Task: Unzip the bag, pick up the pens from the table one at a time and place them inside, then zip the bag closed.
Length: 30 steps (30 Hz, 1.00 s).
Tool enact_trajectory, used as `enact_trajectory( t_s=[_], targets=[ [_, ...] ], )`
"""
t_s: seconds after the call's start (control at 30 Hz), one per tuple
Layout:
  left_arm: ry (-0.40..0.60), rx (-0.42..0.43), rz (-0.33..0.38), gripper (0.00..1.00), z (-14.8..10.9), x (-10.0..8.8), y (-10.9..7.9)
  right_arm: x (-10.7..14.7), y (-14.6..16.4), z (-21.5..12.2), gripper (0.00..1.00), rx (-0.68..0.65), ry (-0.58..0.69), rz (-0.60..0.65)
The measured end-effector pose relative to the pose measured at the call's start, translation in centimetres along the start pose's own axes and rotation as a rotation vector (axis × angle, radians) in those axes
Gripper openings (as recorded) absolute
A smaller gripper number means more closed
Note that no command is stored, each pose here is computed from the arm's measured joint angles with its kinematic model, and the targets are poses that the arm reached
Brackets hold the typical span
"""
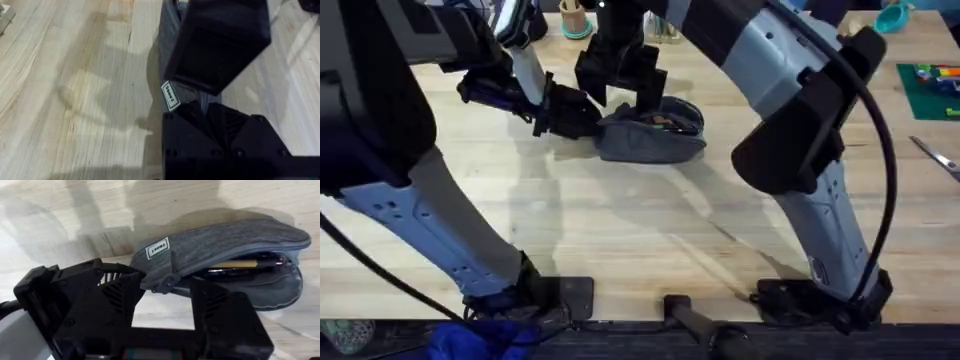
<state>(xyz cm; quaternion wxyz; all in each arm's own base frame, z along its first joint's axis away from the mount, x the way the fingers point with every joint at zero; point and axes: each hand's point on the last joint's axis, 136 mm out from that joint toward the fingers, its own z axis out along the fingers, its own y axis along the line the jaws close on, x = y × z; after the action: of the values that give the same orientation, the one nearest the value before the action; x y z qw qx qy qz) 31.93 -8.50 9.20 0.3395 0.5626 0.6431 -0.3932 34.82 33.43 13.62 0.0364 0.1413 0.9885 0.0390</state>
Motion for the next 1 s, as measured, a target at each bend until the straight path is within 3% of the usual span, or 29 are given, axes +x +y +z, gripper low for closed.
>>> enact_trajectory(
  t_s=[0.13, 0.5, 0.67, 1.0],
  targets=[
    [0.000, 0.000, 0.000, 0.042, 0.00, 0.00, 0.00, 0.17, 0.10, 0.00, 0.565, -0.006, 0.010, 0.000],
    [0.000, 0.000, 0.000, 0.041, 0.00, 0.00, 0.00, 0.34, 0.15, 0.00, 0.169, -0.009, 0.019, 0.004],
    [0.000, 0.000, 0.000, 0.041, 0.00, 0.00, 0.00, 0.38, 0.10, 0.00, 0.047, -0.007, 0.021, 0.006],
    [0.000, 0.000, 0.000, 0.042, 0.00, 0.00, 0.00, 0.37, 0.10, 0.00, 0.030, -0.007, 0.021, 0.005]
  ],
)
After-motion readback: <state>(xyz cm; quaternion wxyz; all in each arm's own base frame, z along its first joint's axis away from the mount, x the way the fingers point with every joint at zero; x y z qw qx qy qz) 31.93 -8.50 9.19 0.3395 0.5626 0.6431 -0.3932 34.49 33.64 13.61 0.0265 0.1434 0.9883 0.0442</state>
